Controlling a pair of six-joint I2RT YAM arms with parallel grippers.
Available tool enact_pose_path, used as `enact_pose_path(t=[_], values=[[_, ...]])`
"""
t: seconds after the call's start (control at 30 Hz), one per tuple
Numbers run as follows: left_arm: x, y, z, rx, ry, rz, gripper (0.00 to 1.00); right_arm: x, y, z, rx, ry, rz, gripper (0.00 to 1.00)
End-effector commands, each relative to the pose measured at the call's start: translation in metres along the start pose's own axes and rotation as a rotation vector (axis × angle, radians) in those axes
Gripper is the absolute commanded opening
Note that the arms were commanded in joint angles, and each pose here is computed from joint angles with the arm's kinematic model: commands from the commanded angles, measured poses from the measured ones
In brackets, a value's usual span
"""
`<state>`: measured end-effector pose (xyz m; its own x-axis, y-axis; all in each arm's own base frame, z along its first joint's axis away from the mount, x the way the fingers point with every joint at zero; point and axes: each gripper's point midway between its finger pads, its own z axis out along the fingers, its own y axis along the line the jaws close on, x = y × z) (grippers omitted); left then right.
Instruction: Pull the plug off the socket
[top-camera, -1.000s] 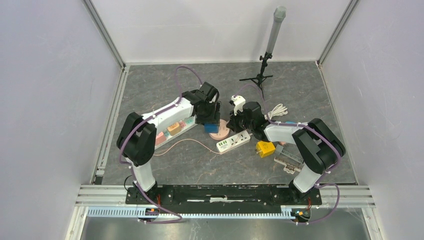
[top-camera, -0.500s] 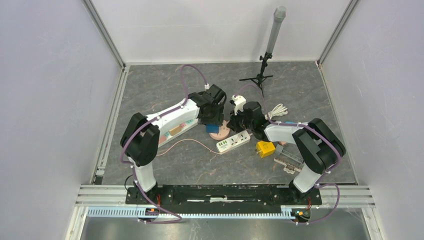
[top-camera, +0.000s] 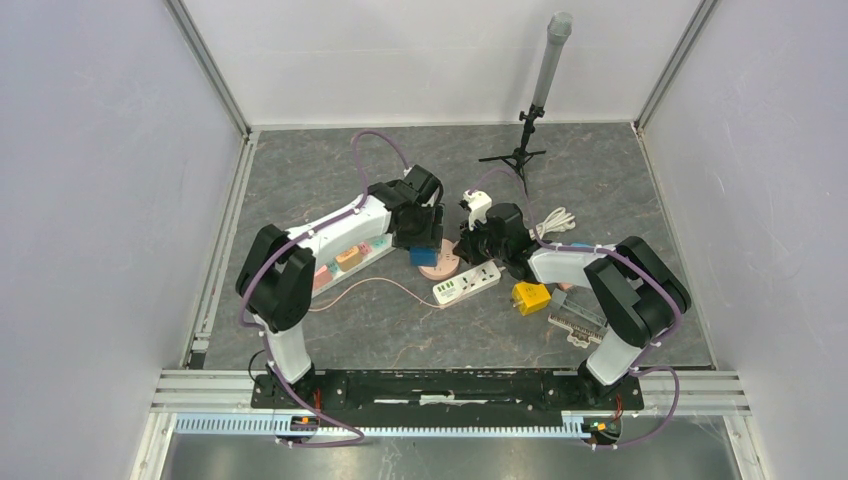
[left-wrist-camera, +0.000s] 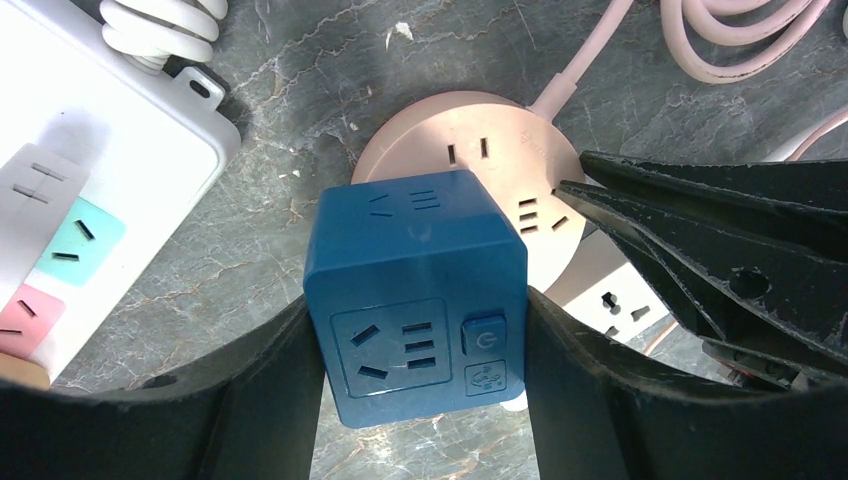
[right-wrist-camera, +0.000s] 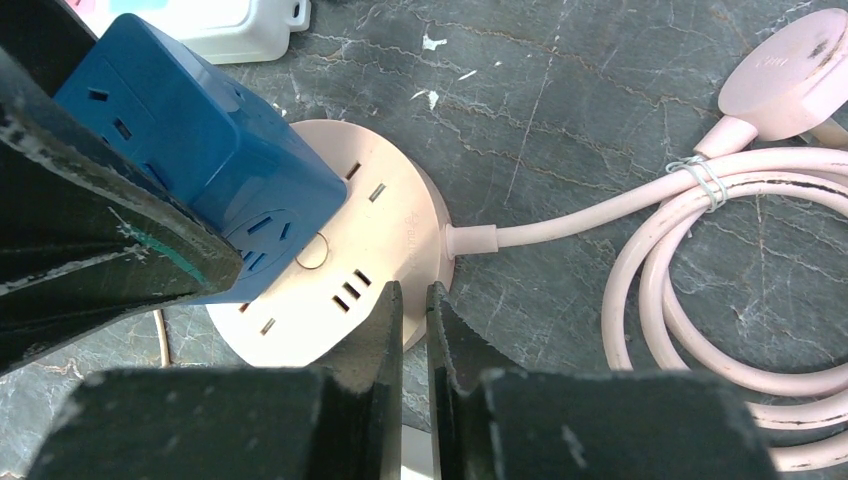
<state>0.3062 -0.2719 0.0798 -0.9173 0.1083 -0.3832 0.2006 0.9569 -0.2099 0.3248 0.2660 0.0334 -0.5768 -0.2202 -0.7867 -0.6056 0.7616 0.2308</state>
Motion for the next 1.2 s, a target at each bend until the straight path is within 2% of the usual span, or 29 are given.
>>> enact_pose_path(t=[0.0,0.13,0.27,0.5,0.73,0.83,1.0,1.17], values=[[-0.006,-0.055,-0.05,0.277,-0.026,0.084,0.39,0.123,-0.031,-0.024,0.146,0.394,0.02,0.13],[-0.016,-0.049,-0.067,0.324,-0.05,0.061,0.39,0.12,-0.03,-0.024,0.147,0.384,0.023,0.13],[-0.012,-0.05,-0.059,0.304,-0.048,0.01,0.37,0.115,-0.029,-0.023,0.144,0.373,0.024,0.13],[0.002,-0.042,-0.035,0.146,-0.072,-0.009,0.36,0.115,-0.027,-0.022,0.136,0.372,0.025,0.13],[0.0,-0.064,-0.072,0.363,-0.015,0.098,0.37,0.115,-0.027,-0.022,0.129,0.374,0.017,0.13],[-0.002,-0.064,-0.083,0.425,-0.004,0.097,0.37,0.116,-0.025,-0.022,0.119,0.374,0.012,0.13],[-0.015,-0.054,-0.081,0.411,-0.018,0.022,0.37,0.118,-0.024,-0.023,0.108,0.38,-0.003,0.13],[-0.016,-0.062,-0.052,0.312,-0.068,0.019,0.36,0.114,-0.012,-0.02,0.062,0.362,-0.017,0.14]])
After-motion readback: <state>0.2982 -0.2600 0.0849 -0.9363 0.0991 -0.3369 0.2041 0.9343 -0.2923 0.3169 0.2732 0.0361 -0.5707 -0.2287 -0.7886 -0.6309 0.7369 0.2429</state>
